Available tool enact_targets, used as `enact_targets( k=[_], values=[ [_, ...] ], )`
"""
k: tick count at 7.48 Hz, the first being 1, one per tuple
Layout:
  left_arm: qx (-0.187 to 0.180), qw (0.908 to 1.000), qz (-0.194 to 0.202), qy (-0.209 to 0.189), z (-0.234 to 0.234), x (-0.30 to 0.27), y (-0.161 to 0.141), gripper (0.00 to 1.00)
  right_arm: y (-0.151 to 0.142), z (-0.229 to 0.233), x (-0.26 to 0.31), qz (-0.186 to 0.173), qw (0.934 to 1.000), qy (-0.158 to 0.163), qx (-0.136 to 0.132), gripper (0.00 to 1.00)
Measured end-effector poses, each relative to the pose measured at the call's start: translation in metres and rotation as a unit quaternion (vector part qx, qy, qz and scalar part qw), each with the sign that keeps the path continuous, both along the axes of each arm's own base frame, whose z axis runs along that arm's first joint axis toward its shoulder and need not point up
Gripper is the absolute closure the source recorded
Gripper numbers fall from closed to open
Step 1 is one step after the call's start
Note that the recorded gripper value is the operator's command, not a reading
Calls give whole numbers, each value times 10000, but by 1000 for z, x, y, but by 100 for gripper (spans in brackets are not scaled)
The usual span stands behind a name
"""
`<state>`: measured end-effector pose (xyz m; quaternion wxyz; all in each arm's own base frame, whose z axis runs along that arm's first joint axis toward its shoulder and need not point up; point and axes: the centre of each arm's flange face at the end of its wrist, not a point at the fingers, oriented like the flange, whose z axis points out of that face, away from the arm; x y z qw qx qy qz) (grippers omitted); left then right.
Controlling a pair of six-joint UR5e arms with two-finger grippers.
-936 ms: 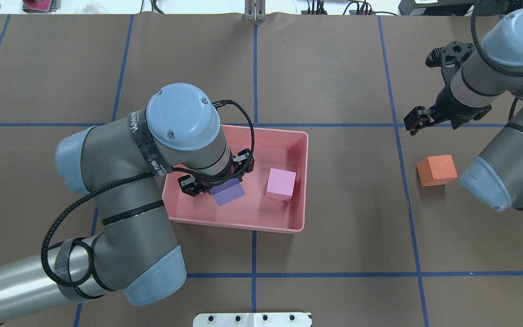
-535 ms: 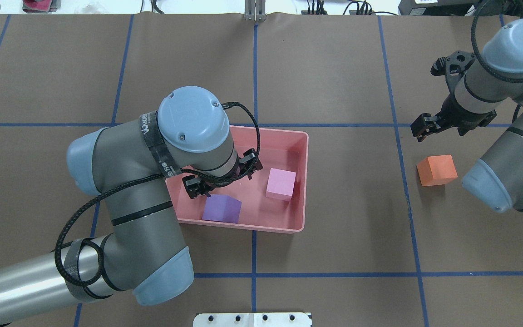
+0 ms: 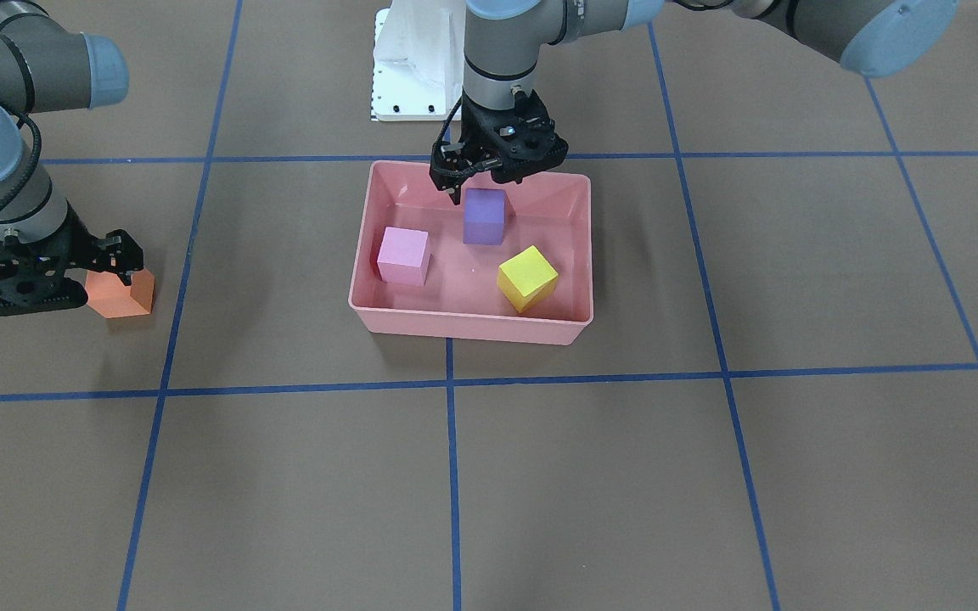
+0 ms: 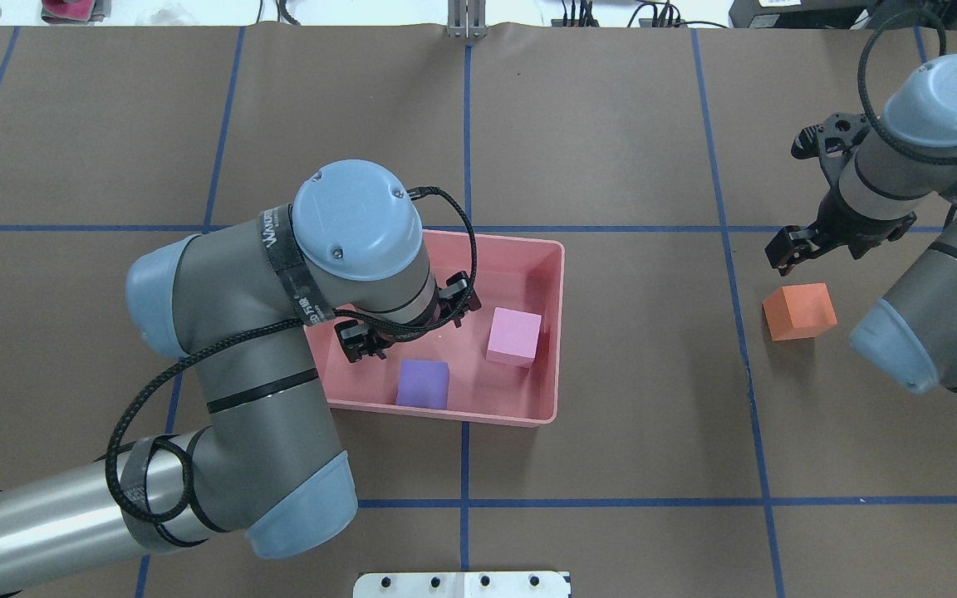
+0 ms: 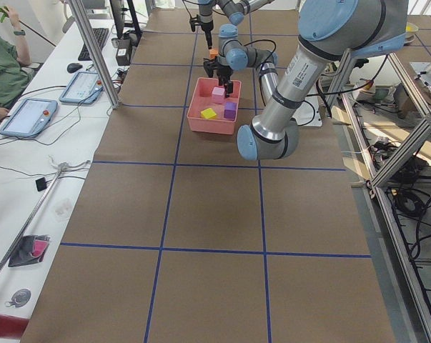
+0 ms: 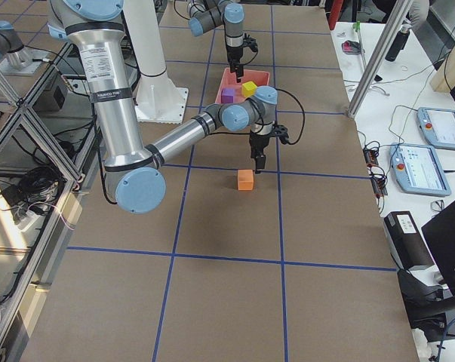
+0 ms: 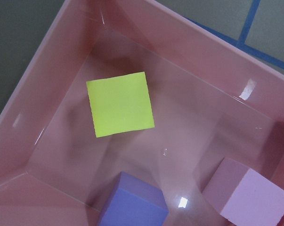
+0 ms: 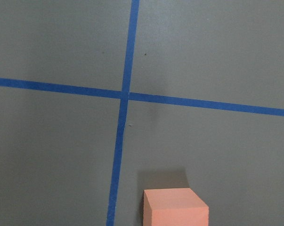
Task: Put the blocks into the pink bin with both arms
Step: 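Release purple cube in bin while right gripper grasps orange cube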
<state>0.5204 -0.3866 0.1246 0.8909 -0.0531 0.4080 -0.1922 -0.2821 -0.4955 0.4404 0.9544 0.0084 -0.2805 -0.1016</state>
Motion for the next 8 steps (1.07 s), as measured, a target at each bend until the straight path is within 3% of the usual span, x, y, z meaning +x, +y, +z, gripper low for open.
enact_targets(
  k=[8],
  values=[
    [-5, 10000, 14, -29, 3, 2, 0, 0, 10, 37, -39, -434, 9985, 202, -283, 0]
  ],
)
